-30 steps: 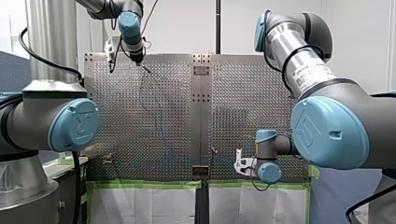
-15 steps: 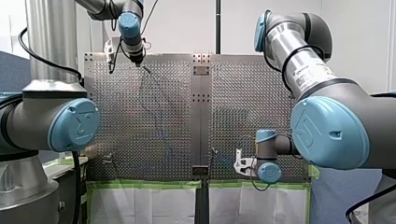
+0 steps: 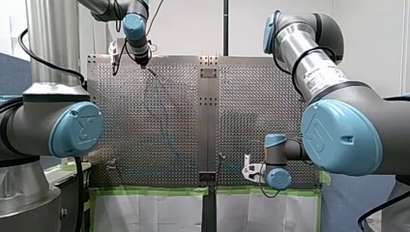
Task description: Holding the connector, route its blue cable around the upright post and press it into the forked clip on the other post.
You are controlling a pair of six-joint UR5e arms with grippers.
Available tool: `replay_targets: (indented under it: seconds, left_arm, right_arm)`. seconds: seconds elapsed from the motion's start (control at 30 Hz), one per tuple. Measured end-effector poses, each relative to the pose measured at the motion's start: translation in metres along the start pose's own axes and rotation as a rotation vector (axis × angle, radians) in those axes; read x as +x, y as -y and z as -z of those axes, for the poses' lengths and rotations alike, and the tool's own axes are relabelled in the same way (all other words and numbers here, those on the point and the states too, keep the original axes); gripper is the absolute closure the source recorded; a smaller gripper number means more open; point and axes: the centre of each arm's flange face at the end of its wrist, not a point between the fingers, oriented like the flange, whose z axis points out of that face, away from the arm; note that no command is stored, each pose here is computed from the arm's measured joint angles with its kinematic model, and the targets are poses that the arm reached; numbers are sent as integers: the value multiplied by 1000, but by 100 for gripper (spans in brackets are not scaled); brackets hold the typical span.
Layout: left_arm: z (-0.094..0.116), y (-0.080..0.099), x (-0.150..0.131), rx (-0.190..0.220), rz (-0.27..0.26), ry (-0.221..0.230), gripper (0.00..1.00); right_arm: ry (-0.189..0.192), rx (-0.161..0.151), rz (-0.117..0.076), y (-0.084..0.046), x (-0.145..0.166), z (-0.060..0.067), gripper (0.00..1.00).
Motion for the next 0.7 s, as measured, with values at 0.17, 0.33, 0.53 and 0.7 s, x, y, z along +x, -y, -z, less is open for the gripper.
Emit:
replay_targets:
  seconds: [0.17,0.33,0.53,0.7]
  left_arm:
    - [0,6,-2,15,-37,26,1]
    - [2,14,-4,34,-73,60,1]
    - [4,26,-3,59,-119,105,1]
    - [7,32,11,63,-163,118,1]
  right_arm:
    - [-1,1,-4,0,0,0,98]
    - [-1,1,-7,0,0,-1,98]
    - [-1,2,-19,0,0,-1,98]
    - [-3,3,-37,1,0,-1,98]
